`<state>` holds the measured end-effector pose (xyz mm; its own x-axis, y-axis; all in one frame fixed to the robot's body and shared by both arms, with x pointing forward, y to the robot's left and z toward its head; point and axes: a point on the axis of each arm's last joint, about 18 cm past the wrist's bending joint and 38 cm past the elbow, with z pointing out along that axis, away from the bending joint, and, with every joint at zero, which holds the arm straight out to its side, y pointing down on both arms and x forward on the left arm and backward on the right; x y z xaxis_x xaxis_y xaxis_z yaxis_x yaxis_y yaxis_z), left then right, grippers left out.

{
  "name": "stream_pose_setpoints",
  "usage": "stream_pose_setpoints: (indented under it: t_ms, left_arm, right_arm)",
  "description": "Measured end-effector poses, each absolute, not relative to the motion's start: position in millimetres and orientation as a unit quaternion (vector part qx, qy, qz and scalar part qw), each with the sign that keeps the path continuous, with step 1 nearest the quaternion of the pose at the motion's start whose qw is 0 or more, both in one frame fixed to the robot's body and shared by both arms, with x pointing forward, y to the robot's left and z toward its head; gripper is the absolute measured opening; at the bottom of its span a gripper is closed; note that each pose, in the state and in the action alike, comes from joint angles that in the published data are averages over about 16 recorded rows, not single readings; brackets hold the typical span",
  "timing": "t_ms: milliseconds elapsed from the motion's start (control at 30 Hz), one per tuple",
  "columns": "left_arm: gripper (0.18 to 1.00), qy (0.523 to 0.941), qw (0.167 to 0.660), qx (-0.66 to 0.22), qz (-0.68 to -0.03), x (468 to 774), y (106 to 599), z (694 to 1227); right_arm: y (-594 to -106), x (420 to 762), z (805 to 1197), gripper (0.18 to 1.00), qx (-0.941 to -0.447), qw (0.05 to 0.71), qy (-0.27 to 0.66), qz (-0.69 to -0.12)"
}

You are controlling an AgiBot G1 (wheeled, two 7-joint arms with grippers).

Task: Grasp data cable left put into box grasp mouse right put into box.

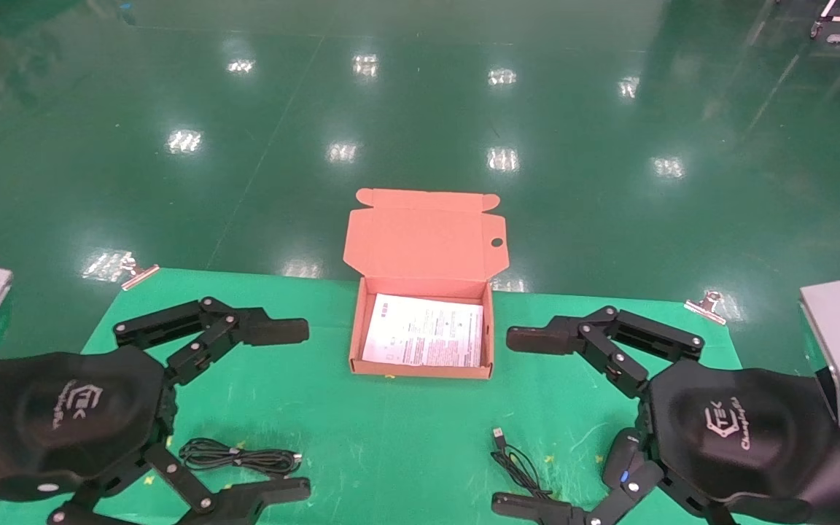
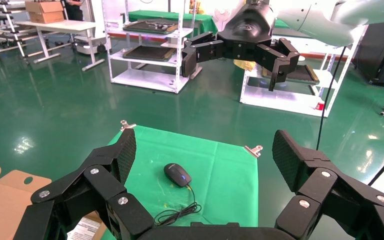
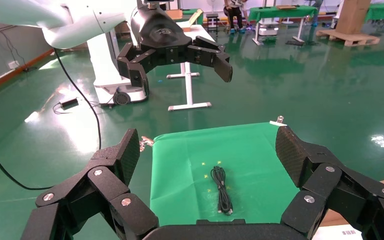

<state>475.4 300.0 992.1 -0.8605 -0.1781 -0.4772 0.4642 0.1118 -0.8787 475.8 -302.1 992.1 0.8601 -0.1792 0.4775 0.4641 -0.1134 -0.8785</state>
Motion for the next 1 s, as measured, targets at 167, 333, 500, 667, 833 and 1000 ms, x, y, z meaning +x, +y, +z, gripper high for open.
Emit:
stream_pose_setpoints:
  t_ms: [167,333,500,667,833,1000]
  left_arm:
    - [1.001,0.705,0.244,0.101,-0.659,475,300,992]
    - [1.001,0.705,0.244,0.101,-0.659,475,300,992]
    - [1.001,0.705,0.244,0.101,-0.658,476,300,992]
    - [1.001,0.707,0.249,0.102,-0.653,476,300,992]
    - [1.001,0.723,0.259,0.102,-0.632,480,300,990]
    - [1.001,0.754,0.273,0.105,-0.589,488,298,986]
  right_arm:
    - [-302,476,992,1.001,-0.705,0.658,-0.101,-0.244]
    - [-302,476,992,1.001,-0.705,0.658,-0.101,-0.244]
    - [-302,476,992,1.001,-0.705,0.658,-0.101,-0.244]
    - [-302,476,992,1.001,-0.707,0.655,-0.102,-0.246]
    - [-304,477,991,1.001,-0.718,0.639,-0.105,-0.254]
    - [-305,481,987,1.001,-0.746,0.599,-0.112,-0.27]
